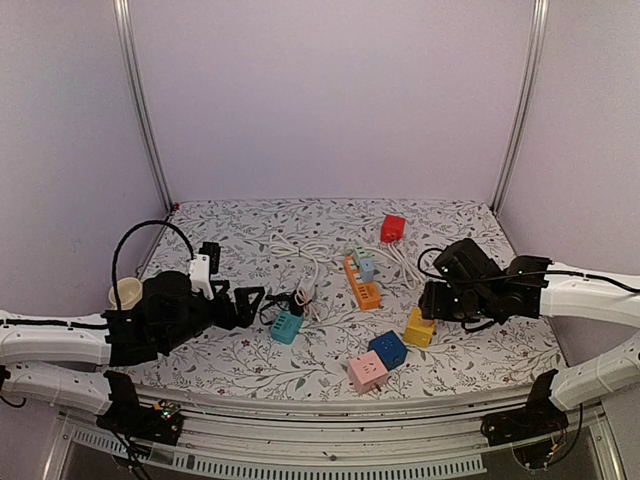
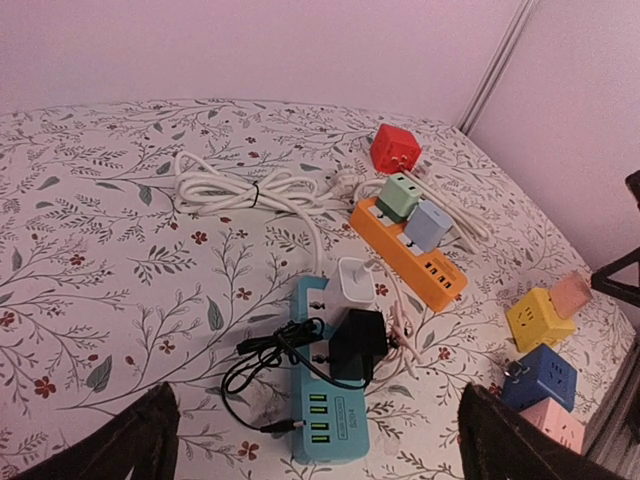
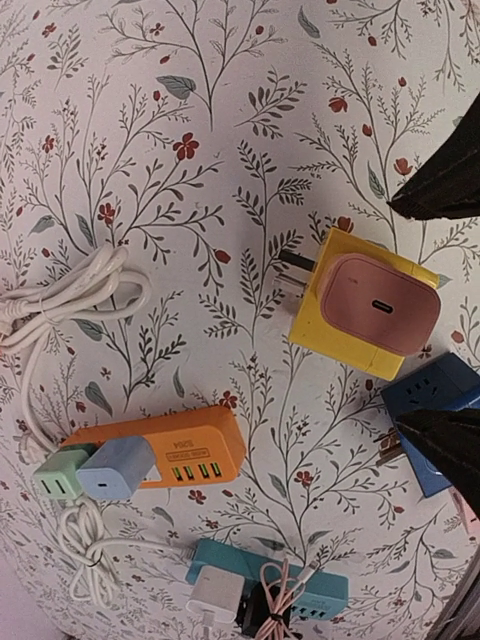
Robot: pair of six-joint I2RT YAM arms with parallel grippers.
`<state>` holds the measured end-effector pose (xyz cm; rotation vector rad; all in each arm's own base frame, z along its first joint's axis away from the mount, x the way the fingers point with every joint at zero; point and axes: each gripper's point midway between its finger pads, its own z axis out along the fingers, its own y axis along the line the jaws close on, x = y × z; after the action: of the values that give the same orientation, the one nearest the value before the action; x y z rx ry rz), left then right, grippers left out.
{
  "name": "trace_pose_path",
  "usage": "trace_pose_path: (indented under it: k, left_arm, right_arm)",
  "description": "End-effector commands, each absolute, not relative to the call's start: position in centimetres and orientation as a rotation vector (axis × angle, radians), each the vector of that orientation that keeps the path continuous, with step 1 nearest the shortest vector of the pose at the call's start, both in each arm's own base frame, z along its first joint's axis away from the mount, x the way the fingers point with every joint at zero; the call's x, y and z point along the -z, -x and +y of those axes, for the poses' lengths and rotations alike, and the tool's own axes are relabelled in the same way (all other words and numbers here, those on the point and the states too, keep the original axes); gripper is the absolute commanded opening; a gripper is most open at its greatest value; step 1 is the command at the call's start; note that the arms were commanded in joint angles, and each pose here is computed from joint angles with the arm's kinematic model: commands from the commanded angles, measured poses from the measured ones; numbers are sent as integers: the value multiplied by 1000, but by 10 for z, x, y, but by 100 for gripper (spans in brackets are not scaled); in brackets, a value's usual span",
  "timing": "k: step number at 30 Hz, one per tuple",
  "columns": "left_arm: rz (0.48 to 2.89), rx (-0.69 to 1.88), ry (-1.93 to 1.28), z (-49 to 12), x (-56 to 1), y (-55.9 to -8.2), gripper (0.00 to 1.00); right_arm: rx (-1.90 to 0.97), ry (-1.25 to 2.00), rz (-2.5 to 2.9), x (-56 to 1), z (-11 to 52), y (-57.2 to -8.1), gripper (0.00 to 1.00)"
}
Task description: Pull the plug off the socket
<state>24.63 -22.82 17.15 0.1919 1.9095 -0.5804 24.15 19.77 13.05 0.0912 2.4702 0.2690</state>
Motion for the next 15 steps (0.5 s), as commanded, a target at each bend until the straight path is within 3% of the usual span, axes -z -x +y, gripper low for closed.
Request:
trace_pose_path:
  k: [1,7,15]
  left_arm:
    - [1900,586,-188,-232,-179,-246,97]
    - [1899,587,-187,-232,-180,-246,97]
    - [1896,600,-192,-234,-182,-245,97]
  right_arm:
    - [-279,-82,2501,-124,204,-238,57]
    - [-236,-29,2536,-114,208,-240,49]
    - [-186,28,2549,-111,216,-248,50]
